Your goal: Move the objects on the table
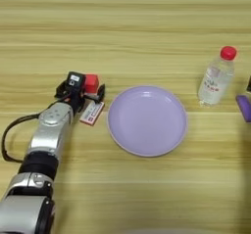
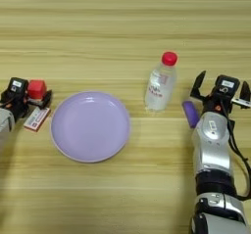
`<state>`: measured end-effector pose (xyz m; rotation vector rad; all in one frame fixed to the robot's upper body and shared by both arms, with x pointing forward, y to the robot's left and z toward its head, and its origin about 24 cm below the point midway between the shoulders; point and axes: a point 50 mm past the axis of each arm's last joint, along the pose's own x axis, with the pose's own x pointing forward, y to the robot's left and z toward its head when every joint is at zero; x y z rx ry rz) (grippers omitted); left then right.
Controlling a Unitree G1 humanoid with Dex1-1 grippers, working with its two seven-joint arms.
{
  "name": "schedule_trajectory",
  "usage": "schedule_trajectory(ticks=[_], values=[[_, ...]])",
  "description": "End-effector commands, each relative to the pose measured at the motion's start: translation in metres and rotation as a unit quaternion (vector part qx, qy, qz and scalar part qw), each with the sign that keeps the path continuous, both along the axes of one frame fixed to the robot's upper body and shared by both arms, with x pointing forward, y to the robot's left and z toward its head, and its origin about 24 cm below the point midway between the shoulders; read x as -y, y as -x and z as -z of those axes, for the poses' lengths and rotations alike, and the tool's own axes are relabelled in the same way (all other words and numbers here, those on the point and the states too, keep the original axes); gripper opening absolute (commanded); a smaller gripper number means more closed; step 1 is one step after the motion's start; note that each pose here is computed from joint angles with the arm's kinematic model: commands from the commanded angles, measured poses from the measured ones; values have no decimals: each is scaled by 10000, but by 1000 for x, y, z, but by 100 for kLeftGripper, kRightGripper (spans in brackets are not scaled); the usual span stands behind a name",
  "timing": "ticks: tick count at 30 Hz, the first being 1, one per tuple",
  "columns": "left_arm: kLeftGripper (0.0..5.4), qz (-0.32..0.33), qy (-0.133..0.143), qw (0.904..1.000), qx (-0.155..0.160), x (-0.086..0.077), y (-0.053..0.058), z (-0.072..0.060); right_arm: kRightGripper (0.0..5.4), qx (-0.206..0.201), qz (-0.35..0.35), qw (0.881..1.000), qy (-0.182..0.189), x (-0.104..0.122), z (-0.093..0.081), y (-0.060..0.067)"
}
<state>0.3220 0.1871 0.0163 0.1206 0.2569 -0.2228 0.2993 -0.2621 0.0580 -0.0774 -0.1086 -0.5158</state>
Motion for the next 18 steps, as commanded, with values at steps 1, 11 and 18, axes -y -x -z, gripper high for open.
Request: schedule_trajectory(ticks=[1,11,18], values=[[538,16,-105,9999,34,0,-6,-2,540,-59,-11,10000,-56,-2,1,-1],[538,-34,-91,10000,-11,-1,-8,2,540,-60,-9,10000,-55,-2,1,-1],[500,-96,1,10000,8,-1,-9,2,540,-55,-8,10000,-52,-2,1,0]])
